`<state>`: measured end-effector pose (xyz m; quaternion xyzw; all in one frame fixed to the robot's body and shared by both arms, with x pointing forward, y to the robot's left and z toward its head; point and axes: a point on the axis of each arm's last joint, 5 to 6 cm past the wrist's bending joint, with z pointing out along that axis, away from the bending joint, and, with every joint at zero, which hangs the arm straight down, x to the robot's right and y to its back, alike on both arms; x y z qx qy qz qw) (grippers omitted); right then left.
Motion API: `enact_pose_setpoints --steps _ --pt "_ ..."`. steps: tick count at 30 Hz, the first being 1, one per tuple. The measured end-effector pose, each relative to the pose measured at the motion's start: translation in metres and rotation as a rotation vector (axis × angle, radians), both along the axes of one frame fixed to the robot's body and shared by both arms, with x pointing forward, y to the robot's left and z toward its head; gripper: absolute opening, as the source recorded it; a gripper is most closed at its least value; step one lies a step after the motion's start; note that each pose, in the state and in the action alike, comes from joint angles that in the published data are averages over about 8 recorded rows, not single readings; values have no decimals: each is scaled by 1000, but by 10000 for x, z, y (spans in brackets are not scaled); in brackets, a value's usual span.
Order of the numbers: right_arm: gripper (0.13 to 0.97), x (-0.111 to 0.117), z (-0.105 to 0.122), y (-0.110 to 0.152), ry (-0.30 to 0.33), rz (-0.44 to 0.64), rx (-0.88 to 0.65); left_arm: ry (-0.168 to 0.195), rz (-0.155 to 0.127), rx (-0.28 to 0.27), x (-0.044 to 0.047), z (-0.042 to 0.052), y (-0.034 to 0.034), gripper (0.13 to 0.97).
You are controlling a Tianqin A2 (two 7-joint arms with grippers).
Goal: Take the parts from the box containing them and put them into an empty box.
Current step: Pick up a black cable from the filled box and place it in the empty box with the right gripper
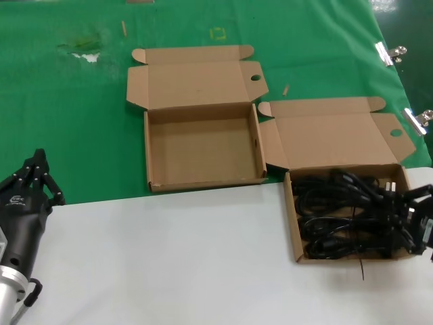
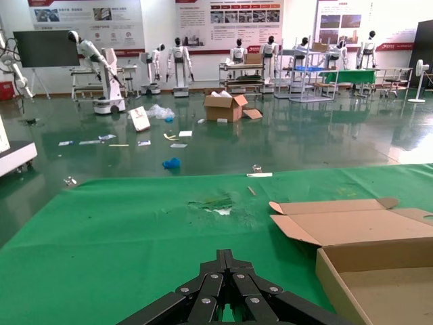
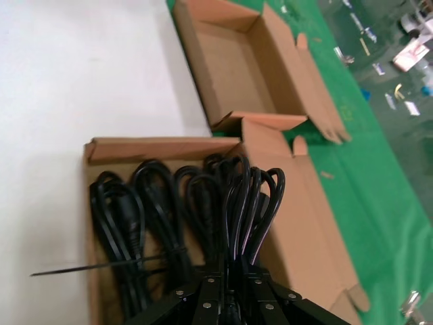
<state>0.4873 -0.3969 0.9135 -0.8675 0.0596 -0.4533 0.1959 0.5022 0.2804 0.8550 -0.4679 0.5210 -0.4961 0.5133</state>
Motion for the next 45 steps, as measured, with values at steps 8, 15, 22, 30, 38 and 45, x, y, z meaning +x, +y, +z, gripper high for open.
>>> enact_pose_setpoints --steps 8,15,22,30,38,45 --pt "171 96 256 140 -77 30 -2 0 0 0 0 0 0 140" --pt "171 286 381 392 -174 97 -35 0 0 0 0 0 0 140" --pt "171 479 415 757 -229 180 -59 0 0 0 0 0 0 140" --pt "171 652 383 1231 -265 294 -88 0 0 0 0 0 0 140" --pt "171 928 250 1566 -300 359 -130 0 0 0 0 0 0 140" --pt "171 1234 69 1745 -346 396 -189 0 0 0 0 0 0 140"
